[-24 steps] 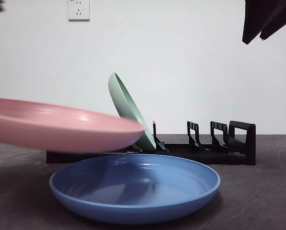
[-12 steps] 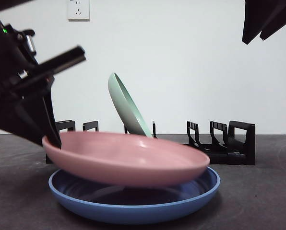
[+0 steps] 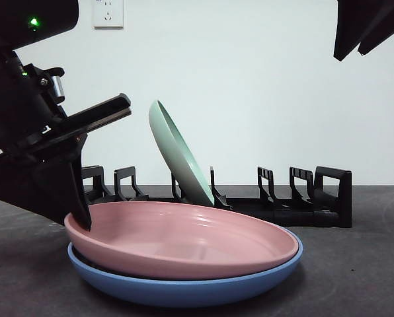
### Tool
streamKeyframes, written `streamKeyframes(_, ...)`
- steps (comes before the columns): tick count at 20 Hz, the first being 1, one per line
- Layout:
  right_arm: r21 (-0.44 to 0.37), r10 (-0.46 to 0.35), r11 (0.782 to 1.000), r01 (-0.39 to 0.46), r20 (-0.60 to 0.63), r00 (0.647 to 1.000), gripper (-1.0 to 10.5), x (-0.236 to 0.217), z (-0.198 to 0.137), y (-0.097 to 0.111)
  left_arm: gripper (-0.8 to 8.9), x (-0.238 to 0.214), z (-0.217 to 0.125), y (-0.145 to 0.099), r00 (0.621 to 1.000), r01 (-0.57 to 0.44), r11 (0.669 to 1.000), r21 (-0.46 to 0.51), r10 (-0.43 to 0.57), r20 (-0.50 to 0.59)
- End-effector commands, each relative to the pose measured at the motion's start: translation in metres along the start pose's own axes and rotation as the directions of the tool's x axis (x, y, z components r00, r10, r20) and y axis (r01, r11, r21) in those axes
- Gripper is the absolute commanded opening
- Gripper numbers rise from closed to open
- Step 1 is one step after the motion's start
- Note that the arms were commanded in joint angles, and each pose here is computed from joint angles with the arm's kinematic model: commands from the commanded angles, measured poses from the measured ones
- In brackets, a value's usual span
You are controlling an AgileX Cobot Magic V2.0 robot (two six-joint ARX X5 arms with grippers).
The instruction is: Place the plate
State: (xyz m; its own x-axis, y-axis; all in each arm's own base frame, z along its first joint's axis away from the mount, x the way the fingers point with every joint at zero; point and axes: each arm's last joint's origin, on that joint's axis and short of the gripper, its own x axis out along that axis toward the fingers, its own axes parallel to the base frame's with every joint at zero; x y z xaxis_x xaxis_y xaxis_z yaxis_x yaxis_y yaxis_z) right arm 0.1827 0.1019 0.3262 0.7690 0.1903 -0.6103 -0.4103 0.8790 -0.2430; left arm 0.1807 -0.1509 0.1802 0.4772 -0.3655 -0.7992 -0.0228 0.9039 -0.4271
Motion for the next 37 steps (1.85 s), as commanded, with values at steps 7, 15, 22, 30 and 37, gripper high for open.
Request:
streamKeyframes(7,0.02,0.004,1.0,-0.004,0.008,1.0,2.4,-0.001,0.003,0.0,0.51,0.009,-0.003,-0.003,1.0,-0.011,0.999,0.035,0.012,-0.021)
streamKeyframes(15,0.019,0.005,1.0,-0.005,0.002,1.0,2.4,-0.001,0.002,0.001,2.42,0.005,-0.003,-0.003,1.0,-0.005,0.999,0.034,0.005,-0.022)
streamKeyframes(22,0.019,0.008,1.0,-0.008,0.004,1.0,2.4,-0.001,0.002,0.001,2.47,-0.068,0.011,0.0,0.993,0.049,0.97,0.239,-0.074,0.096)
streamKeyframes(30,0.066,0.121,0.99,-0.123,0.028,0.992,2.4,-0.001,0.004,0.004,2.47,-0.193,0.013,0.034,0.85,-0.146,0.919,0.367,-0.073,0.522)
streamKeyframes(37,0.282,0.453,0.854,-0.438,0.013,0.891,2.4,0.022,0.054,0.014,2.47,-0.23,-0.013,0.056,0.749,-0.234,0.923,0.305,-0.029,0.662)
